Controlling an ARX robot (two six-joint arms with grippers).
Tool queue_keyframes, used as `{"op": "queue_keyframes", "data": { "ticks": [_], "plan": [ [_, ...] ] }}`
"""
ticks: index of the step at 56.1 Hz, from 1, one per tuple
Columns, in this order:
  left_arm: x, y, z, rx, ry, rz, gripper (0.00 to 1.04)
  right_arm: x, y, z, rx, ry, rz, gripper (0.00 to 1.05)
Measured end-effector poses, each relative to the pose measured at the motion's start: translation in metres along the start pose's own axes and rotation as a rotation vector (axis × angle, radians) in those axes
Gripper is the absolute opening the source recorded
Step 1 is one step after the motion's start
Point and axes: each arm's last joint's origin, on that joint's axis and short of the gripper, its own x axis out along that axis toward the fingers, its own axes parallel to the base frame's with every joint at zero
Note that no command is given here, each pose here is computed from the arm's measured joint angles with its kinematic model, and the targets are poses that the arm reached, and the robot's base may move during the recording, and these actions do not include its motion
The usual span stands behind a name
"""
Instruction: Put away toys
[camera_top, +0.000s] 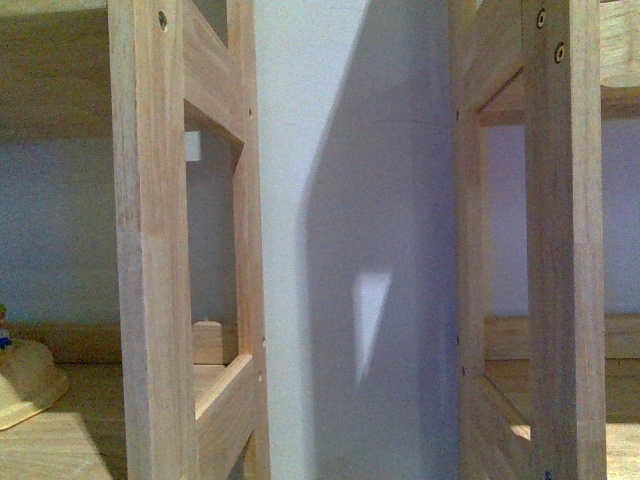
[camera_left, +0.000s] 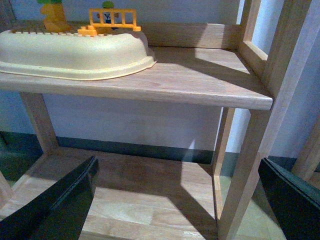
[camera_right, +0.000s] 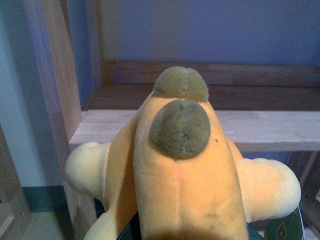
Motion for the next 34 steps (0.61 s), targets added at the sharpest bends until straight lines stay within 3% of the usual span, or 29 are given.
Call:
{"op": "queue_keyframes", "data": {
  "ticks": [34],
  "plan": [
    [0.0, 0.0, 0.0, 0.0, 0.0, 0.0, 0.98, 0.008, 0.039, 0.148, -0.024, -0.222, 0.002, 0.08]
  ]
}}
